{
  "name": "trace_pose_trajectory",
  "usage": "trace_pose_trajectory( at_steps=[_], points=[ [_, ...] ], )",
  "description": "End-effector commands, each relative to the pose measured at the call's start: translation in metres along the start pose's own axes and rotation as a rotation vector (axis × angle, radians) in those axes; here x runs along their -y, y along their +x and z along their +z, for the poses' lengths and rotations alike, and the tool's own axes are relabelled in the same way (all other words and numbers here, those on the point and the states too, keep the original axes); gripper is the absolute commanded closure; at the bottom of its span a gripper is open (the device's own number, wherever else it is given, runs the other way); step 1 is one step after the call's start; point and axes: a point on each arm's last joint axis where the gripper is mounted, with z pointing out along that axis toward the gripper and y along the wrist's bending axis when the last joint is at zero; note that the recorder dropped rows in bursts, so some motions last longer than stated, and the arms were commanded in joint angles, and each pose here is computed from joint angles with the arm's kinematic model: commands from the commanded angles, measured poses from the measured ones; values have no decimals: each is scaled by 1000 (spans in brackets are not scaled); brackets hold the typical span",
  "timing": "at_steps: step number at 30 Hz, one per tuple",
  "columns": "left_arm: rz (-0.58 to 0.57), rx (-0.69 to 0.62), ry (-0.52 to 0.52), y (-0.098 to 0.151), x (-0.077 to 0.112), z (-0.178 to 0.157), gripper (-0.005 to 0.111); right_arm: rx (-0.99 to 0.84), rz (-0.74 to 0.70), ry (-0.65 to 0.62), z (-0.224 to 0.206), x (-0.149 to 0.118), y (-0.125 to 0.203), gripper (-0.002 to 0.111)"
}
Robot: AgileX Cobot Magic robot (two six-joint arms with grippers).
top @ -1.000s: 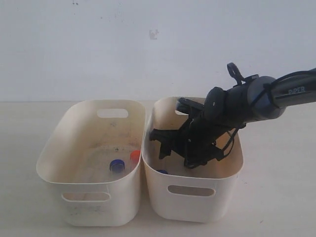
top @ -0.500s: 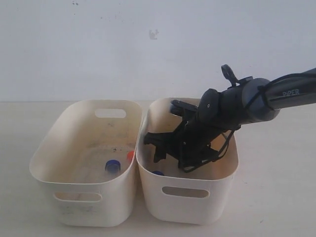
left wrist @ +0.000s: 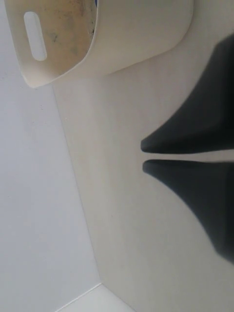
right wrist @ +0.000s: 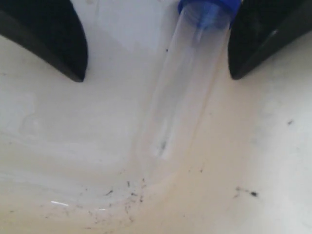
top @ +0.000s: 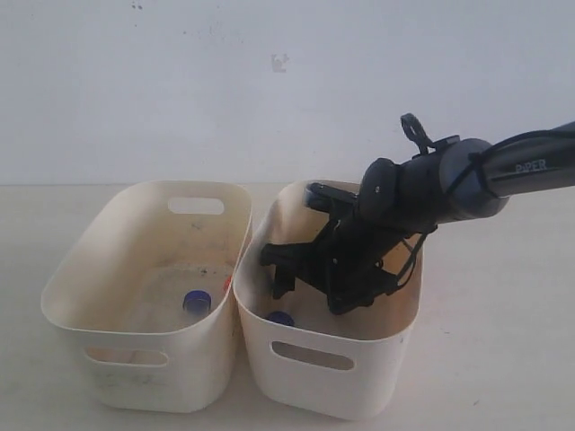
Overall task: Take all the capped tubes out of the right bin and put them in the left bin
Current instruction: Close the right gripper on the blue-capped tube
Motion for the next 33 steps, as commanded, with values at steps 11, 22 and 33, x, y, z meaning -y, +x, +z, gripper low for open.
trace_pose_trajectory(
  at_steps=[11,22,33],
  points=[
    [3,6,1,0,0,0,103,-73,28,42,30,16,15,29],
    [3,6,1,0,0,0,103,-137,7,85,36,22,22,51],
    [3,6,1,0,0,0,103,-196,-37,186,30,37,23,64]
  ],
)
